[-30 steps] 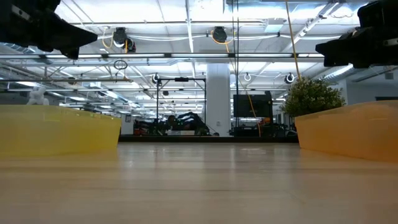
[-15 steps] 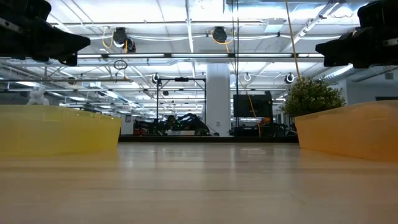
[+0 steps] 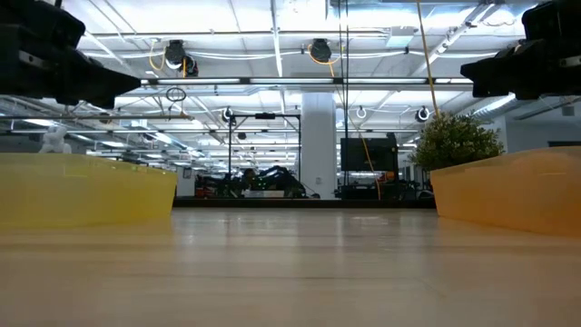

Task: Pick and place medicine bottles into bin by pill shape (circle, oval)
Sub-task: Return to Home Position

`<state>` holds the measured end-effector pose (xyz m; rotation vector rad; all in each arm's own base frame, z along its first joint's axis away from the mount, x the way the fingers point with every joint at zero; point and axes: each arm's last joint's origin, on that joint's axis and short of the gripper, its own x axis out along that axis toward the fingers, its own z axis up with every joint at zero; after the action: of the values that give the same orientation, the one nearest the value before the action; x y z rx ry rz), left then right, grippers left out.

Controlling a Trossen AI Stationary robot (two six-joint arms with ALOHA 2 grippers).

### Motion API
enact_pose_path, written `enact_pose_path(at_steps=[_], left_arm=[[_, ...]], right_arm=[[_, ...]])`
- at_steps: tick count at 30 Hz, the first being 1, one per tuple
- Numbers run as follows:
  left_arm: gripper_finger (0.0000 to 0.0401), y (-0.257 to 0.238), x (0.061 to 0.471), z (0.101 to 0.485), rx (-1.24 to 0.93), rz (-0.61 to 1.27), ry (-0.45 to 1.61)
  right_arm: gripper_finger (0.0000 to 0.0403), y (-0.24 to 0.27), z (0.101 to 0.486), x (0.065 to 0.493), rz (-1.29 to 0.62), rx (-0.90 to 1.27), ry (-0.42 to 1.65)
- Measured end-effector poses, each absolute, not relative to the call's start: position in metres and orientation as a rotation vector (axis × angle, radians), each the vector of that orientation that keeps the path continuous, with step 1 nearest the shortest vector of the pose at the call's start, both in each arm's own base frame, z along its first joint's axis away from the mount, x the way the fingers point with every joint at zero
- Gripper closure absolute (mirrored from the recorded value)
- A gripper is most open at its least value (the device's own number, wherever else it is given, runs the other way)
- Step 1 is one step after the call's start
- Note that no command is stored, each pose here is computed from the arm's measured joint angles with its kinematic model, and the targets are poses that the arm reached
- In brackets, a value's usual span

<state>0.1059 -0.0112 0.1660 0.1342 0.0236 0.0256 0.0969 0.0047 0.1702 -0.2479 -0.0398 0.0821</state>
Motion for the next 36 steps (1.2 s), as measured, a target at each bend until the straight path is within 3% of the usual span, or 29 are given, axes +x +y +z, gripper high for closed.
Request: enact_pose_path(at_steps=[15, 36], left_arm=[[0.0398, -0.011, 0.096, 0.17, 0.225, -0.057, -0.048], [0.0383, 0.003, 0.099, 0.166, 0.15, 0.033, 0.009]], right_arm=[[0.0403, 0.005, 0.17, 0.097, 0.082, -0.248, -0.04], [0.0403, 0.005, 0.17, 0.097, 0.082, -0.248, -0.037]])
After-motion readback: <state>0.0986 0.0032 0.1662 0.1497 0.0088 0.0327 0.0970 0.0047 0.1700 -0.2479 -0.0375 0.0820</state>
